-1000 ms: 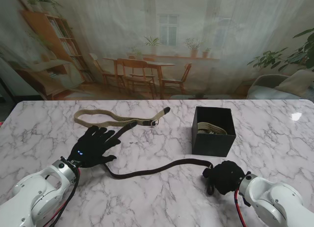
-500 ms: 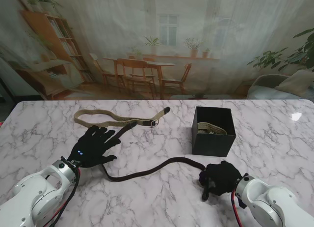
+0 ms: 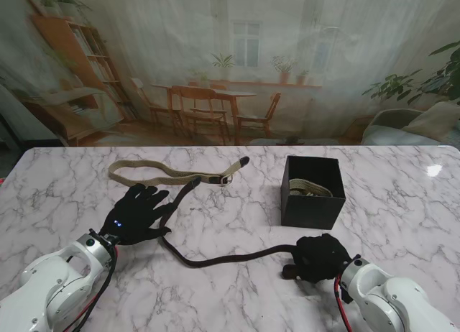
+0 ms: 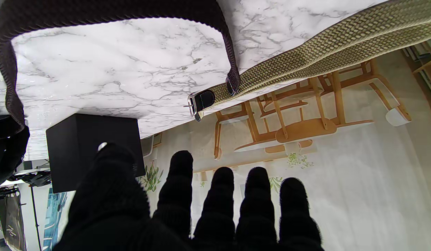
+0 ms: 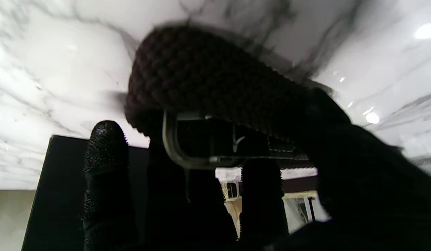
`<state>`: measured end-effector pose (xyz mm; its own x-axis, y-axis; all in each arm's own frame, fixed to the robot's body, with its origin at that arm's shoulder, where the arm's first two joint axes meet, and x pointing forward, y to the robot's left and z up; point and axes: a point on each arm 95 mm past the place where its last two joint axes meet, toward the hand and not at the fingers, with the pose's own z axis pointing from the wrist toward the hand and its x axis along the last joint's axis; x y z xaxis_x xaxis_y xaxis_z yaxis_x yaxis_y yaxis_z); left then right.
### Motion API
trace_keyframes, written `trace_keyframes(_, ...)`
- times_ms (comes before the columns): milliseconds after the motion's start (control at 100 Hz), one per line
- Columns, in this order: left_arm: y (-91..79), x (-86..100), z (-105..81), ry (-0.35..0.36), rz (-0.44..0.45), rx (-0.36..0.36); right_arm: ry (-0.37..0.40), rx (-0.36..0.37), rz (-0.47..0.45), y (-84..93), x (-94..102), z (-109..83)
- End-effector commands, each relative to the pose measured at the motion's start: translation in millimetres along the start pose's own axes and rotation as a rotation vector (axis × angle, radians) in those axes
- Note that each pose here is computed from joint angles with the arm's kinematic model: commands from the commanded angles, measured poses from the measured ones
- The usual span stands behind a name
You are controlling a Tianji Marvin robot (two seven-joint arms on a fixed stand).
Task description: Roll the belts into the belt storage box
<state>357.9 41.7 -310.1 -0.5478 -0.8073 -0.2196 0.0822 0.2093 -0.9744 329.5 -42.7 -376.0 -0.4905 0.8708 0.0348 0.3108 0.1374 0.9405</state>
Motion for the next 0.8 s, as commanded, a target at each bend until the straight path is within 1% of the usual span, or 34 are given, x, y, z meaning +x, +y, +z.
trace_keyframes(0, 1.8, 1.3, 0.5, 0.006, -0.004, -0.012, -0.012, 0.014, 0.004, -12.3, 0.5, 0.0)
trace_keyframes(220, 1.8, 1.5, 0.9, 0.008, -0.003, -0.011, -0.016, -0.068, -0.023, -14.5, -1.5, 4.3)
trace_keyframes(520, 1.8, 1.9, 1.3, 0.009, -0.005, -0.009, -0.019, -0.144, -0.050, -18.1, -1.8, 11.9)
trace_keyframes(640, 1.9, 2.1, 1.8, 0.011, -0.006, -0.010, -0.017, -0.169, -0.049, -18.0, -1.8, 13.4)
trace_keyframes(790, 1.8, 2.3, 2.3, 0.012, -0.008, -0.011, -0.008, -0.174, -0.036, -15.9, -1.5, 12.8)
